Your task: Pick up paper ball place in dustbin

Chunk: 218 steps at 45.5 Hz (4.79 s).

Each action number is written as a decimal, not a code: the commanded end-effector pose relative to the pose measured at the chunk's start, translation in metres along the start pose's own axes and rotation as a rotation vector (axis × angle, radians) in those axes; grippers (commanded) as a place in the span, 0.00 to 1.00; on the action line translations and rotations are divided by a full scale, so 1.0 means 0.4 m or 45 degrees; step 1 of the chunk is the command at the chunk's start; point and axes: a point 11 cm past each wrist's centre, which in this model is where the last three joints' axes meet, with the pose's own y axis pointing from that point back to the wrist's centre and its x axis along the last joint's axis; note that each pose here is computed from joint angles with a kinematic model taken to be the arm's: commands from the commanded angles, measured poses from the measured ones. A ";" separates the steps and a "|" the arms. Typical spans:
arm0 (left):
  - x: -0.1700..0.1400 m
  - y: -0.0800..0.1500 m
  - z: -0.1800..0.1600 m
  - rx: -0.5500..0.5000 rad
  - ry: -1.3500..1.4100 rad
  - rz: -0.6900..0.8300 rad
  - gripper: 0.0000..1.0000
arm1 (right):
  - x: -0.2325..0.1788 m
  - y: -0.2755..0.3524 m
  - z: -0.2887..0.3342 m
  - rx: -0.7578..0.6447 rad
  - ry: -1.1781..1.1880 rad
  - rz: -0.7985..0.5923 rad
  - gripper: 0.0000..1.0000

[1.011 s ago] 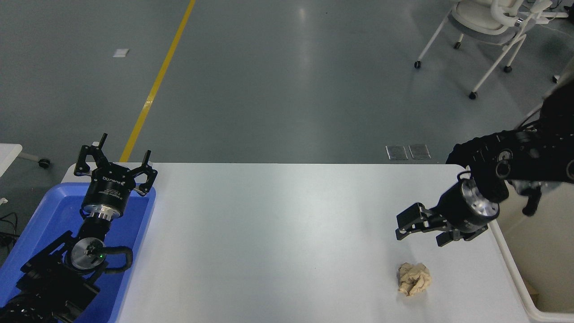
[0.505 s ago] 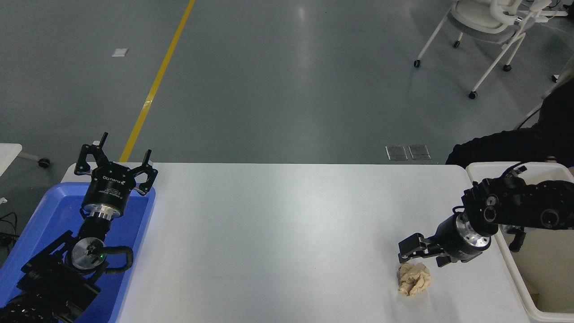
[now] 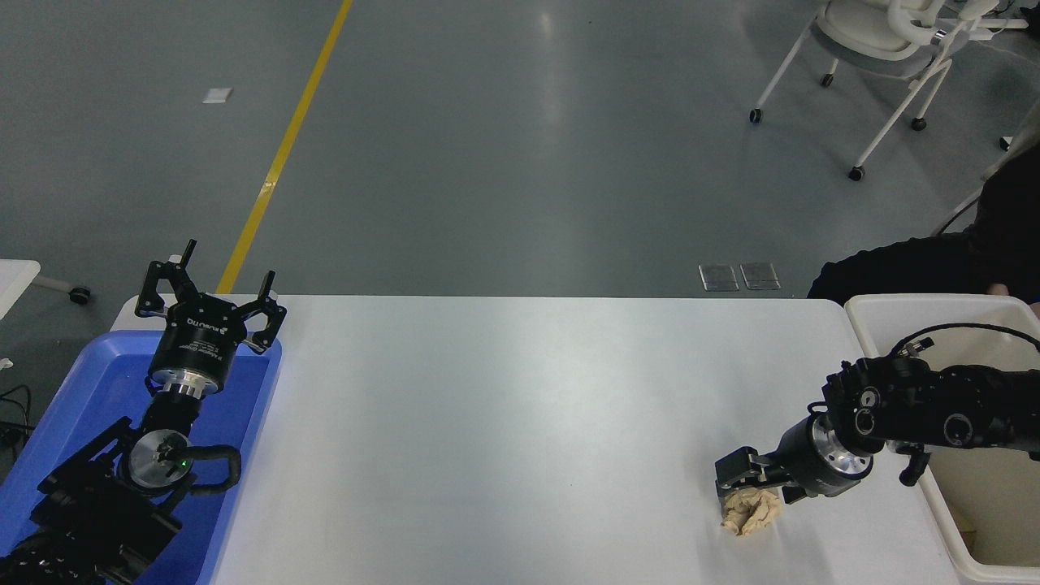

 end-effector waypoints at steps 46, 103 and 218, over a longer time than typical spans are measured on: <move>0.001 0.002 -0.003 0.007 -0.002 0.000 1.00 | 0.135 0.592 -0.121 -0.076 0.157 0.216 0.00; 0.002 0.003 -0.003 0.005 0.001 0.001 1.00 | 0.109 0.848 0.477 -0.410 -0.357 0.544 0.00; -0.002 0.000 -0.005 0.014 -0.004 -0.006 1.00 | 0.176 0.400 0.343 -0.183 -0.330 0.740 1.00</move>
